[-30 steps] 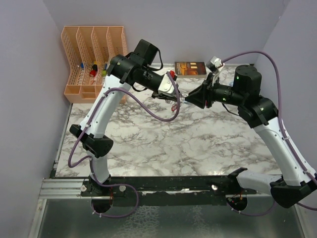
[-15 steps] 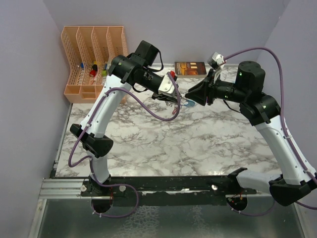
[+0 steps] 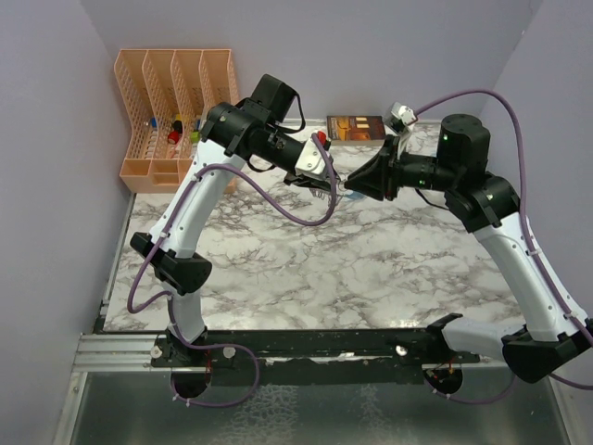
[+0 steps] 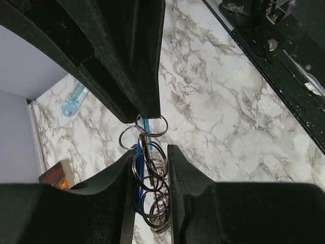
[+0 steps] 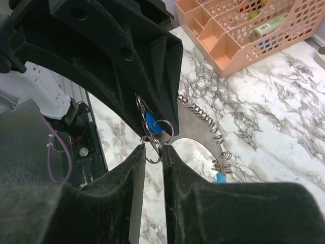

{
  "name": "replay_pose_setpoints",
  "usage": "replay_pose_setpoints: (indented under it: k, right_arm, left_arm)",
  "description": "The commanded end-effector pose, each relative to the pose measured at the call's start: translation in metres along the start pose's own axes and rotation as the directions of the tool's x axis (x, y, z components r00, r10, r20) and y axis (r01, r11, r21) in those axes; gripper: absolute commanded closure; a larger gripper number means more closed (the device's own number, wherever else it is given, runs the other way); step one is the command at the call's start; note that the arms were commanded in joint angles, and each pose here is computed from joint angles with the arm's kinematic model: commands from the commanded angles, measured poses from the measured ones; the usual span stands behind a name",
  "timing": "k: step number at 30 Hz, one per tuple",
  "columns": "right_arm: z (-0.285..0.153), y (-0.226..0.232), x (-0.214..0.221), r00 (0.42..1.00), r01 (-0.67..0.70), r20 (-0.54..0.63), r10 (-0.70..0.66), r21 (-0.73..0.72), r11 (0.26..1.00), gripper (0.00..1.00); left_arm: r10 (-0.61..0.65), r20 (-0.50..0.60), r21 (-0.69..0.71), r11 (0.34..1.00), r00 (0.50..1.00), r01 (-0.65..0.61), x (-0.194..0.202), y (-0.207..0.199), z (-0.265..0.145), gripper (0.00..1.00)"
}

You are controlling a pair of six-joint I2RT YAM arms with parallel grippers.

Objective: Put the keys on the keyring

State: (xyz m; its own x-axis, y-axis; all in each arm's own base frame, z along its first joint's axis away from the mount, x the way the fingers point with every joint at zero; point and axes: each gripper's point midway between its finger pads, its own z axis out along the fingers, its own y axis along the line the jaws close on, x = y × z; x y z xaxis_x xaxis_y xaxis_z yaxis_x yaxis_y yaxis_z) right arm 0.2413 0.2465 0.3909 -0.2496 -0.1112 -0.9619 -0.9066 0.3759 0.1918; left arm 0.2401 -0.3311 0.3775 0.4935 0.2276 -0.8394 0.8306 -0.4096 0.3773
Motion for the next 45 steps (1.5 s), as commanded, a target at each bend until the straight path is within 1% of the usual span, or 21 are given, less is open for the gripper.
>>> replay_pose_setpoints:
  k: [1,2,3,11,16,24,27,32,36,39,40,42,43,45]
  right_arm:
    - [0.000,0.003,0.005,1.000,-0.006,-0.013,0.006,-0.035,0.999,0.84]
    - [-0.001,0.002,0.004,1.000,-0.006,-0.013,0.006,-0.029,1.000,0.91]
    - [-0.001,0.002,0.004,1.000,-0.004,-0.012,0.004,-0.025,1.000,0.94]
    - [-0.005,-0.001,0.003,1.000,-0.001,-0.007,0.001,0.004,1.000,0.98]
    - [-0.007,-0.006,0.001,1.000,-0.011,0.021,0.010,0.048,0.999,0.99]
    - [-0.015,-0.014,-0.005,0.988,-0.079,0.142,0.058,0.148,0.986,0.99]
    - [-0.022,-0.018,-0.009,0.982,-0.103,0.177,0.067,0.202,0.974,0.99]
    - [-0.030,-0.021,-0.018,0.970,-0.143,0.225,0.087,0.250,0.958,0.99]
    - [-0.028,-0.019,-0.018,0.963,-0.171,0.245,0.113,0.229,0.958,0.99]
    - [-0.022,-0.013,-0.012,0.967,-0.162,0.222,0.121,0.180,0.970,0.99]
    - [-0.023,-0.014,-0.011,0.972,-0.140,0.215,0.099,0.187,0.972,0.97]
    - [-0.027,-0.017,-0.015,0.975,-0.102,0.215,0.054,0.217,0.971,0.81]
    - [-0.028,-0.016,-0.018,0.977,-0.080,0.211,0.033,0.219,0.972,0.77]
    - [-0.026,-0.015,-0.021,0.984,-0.050,0.178,0.013,0.206,0.977,0.74]
  left_arm:
    - [0.071,0.068,-0.017,0.997,0.995,-0.070,-0.033,-0.004,-0.009,1.00]
    - [0.071,0.067,-0.017,0.997,0.995,-0.070,-0.033,-0.004,-0.009,1.00]
    - [0.071,0.068,-0.018,0.997,0.995,-0.070,-0.033,-0.003,-0.009,1.00]
    - [0.068,0.066,-0.017,0.998,0.995,-0.067,-0.032,-0.002,-0.008,1.00]
    - [0.072,0.064,-0.023,0.997,0.995,-0.070,-0.032,0.000,-0.009,1.00]
    - [0.070,0.042,-0.028,0.997,0.997,-0.069,-0.023,0.007,-0.006,1.00]
    - [0.058,0.020,-0.047,0.997,0.998,-0.057,-0.018,0.014,-0.005,1.00]
    - [0.035,0.007,-0.071,0.997,0.999,-0.034,-0.014,0.022,-0.004,1.00]
    - [0.019,0.016,-0.082,0.996,1.000,-0.018,-0.014,0.027,-0.003,1.00]
    - [0.027,0.029,-0.075,0.997,0.999,-0.025,-0.017,0.027,-0.002,1.00]
    - [0.036,0.033,-0.066,0.997,0.999,-0.034,-0.017,0.025,-0.002,1.00]
    - [0.042,0.044,-0.051,0.998,0.998,-0.039,-0.019,0.020,-0.002,1.00]
    - [0.046,0.047,-0.041,0.998,0.998,-0.044,-0.019,0.017,-0.002,1.00]
    - [0.058,0.053,-0.019,0.998,0.997,-0.057,-0.020,0.010,-0.002,1.00]
